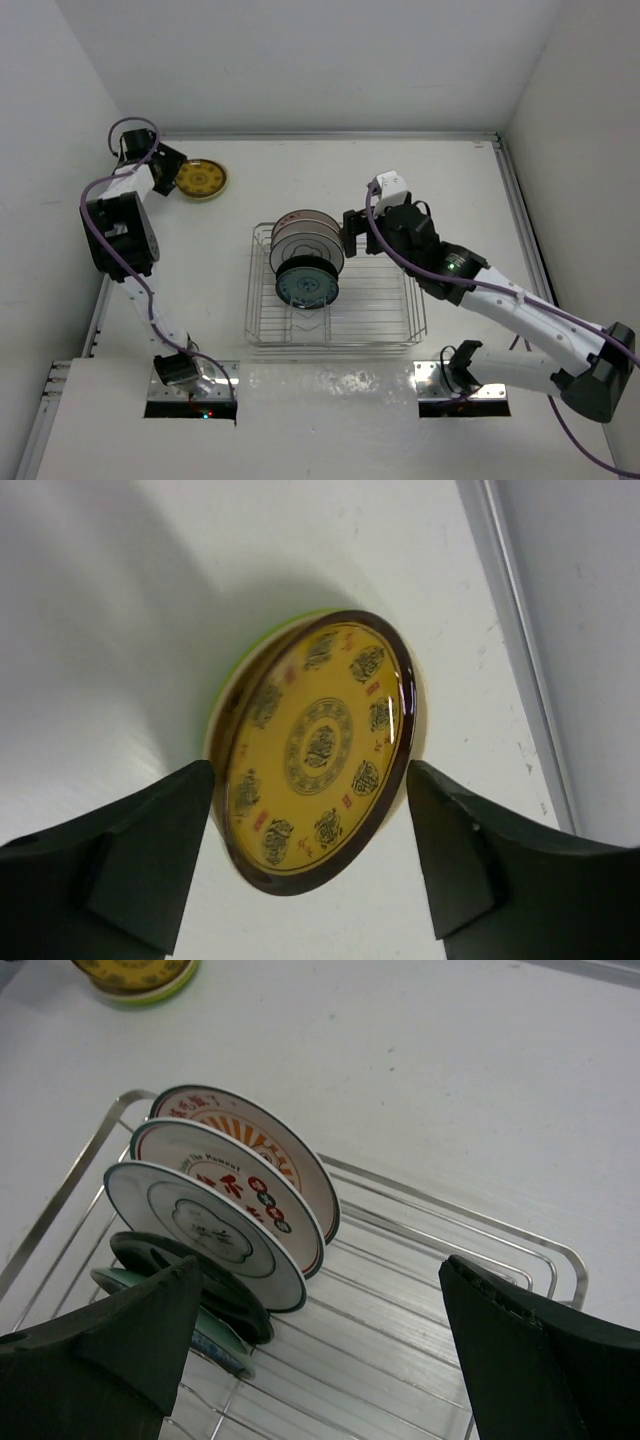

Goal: Unload the plates from the dish rack

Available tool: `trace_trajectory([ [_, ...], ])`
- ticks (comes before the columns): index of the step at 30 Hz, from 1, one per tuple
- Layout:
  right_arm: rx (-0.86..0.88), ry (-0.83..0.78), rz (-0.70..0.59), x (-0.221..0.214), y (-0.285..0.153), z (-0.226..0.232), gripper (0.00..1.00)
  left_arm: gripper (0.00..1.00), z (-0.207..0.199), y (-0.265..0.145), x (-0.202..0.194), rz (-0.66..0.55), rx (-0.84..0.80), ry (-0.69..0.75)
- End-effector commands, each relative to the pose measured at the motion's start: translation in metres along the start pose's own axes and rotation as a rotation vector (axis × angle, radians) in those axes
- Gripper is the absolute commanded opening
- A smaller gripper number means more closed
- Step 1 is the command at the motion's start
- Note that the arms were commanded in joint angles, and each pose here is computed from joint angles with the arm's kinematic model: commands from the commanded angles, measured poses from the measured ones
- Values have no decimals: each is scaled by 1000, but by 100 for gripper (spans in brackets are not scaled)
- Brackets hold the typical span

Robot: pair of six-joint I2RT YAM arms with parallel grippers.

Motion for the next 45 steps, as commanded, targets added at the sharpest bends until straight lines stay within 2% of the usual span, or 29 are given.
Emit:
trace_trajectory([
  [1,46,-26,6,10,8,9,99,76,-12,-13,-5,-6,0,22],
  [5,94,-37,21,9,14,18,99,98,-6,-15,-15,14,45,46],
  [7,131,-87,62,6,24,26,99,100,-5,-22,-18,7,90,67],
  [8,231,-157,57,16,25,38,99,100,-3,-30,-15,-12,128,73],
  [10,330,-297,169,-6,40,51,99,100,-2,-41,-9,-36,153,74],
  [11,377,-346,185,-10,43,57,99,100,-6,-55,-1,-80,160,73],
  [13,419,-444,188,-15,43,71,98,100,-5,-75,4,-103,182,77],
  [15,476,-549,169,-19,44,83,92,100,-13,-107,9,-134,155,84],
  [16,498,-583,156,-19,44,87,89,100,-17,-122,11,-143,127,89],
  [17,528,-602,144,-19,42,93,85,100,-34,-156,15,-163,27,112],
  [19,606,-643,106,-20,37,104,81,100,-33,-183,6,-148,-50,155],
  [20,640,-664,88,-21,33,110,80,100,-46,-222,6,-162,-170,213],
  [22,681,-695,44,-21,27,115,77,100,-33,-244,-8,-144,-221,286],
  [23,694,-703,28,-20,25,116,74,100,-35,-276,-12,-166,-308,353],
  [25,716,-721,-2,-19,21,117,69,100,-13,-282,-31,-133,-342,409],
  [26,748,-726,-11,-20,18,120,68,100,-12,-304,-41,-132,-432,456],
  [28,787,-755,-10,-24,16,122,67,100,14,-297,-69,-53,-469,476],
  [30,819,-779,-7,-26,15,124,67,100,33,-299,-90,-32,-537,498],
  [33,852,-831,22,-35,15,123,67,100,55,-299,-100,-41,-524,554],
  [35,859,-861,29,-39,17,121,65,100,70,-296,-98,-103,-470,550],
  [38,878,-868,67,-45,21,116,58,100,65,-308,-102,-114,-518,570],
  [45,904,-836,103,-57,32,115,53,100,65,-308,-109,-82,-529,585],
])
Point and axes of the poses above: each gripper's point midway between its finger pads, its own y axis out along the fingers, its own z axis along the line the jaws close on, x = y × z, the point moved 4 cm from there along -y, back along the fingers, and after that the axes turned 10 degrees about -y, right-handed, at the moved point
